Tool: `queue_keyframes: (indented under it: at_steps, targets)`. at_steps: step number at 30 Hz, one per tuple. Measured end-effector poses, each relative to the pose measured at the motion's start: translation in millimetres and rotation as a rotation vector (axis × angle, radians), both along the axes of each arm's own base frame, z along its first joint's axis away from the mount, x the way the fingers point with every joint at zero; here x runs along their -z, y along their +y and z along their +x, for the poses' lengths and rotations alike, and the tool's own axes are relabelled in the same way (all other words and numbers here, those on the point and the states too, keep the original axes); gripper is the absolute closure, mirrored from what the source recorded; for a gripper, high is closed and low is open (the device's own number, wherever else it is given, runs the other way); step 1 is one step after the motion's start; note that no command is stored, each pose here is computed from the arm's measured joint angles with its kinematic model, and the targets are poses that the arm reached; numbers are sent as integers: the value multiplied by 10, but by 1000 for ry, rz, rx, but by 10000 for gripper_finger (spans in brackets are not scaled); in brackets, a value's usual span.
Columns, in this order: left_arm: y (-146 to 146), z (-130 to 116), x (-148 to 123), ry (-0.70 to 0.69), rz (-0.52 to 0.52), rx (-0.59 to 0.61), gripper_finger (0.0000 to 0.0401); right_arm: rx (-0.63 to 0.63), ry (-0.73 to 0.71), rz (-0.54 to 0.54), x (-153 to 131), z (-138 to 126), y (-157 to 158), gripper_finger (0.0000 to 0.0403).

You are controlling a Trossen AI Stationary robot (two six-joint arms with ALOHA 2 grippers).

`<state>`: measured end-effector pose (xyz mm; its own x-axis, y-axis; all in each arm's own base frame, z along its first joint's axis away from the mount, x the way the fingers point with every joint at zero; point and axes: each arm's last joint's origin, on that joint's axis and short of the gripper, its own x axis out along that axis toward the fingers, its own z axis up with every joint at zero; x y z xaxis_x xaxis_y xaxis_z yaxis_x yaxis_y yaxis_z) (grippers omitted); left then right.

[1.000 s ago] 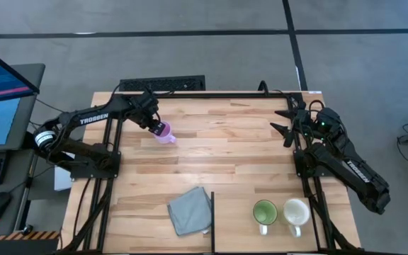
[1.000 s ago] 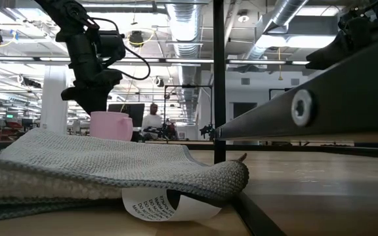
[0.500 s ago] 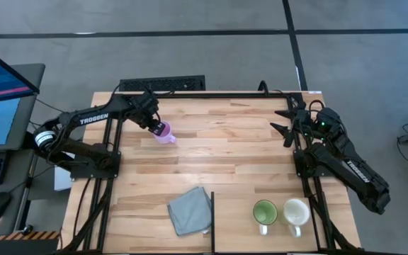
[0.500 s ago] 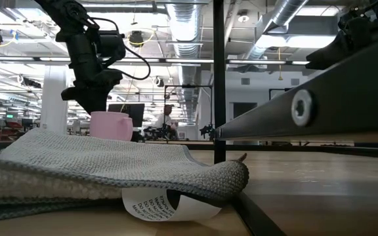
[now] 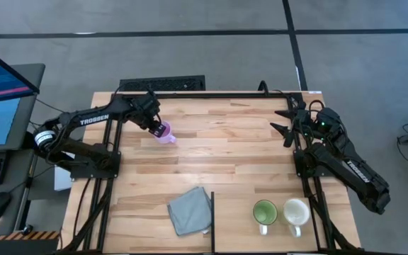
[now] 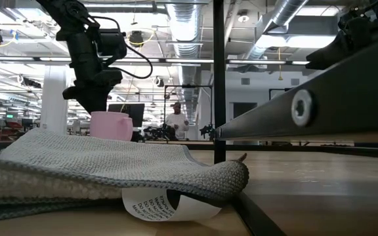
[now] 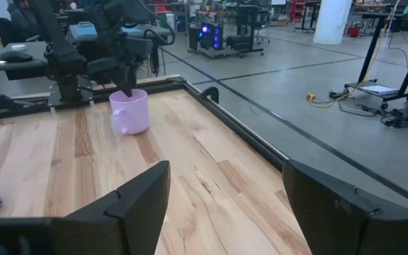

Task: Stack small to large cups/mugs on shelf
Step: Put the pink mug on the shelf

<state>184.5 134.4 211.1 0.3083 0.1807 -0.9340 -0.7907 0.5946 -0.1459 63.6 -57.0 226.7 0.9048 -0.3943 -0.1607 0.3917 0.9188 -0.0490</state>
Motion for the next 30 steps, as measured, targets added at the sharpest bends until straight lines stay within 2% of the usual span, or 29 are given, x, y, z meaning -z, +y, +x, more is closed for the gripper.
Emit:
queue_keyframes:
  at_steps: [10,22,30]
  targets:
    - [-3,20,27,10,-7,5,289,0,0,0,0,0,0,106]
    - [118,192,430,114,-93,24,289,0,0,0,0,0,0,106]
    - [129,223,472,101,-119,42,289,-1,0,-1,0,0,0,106]
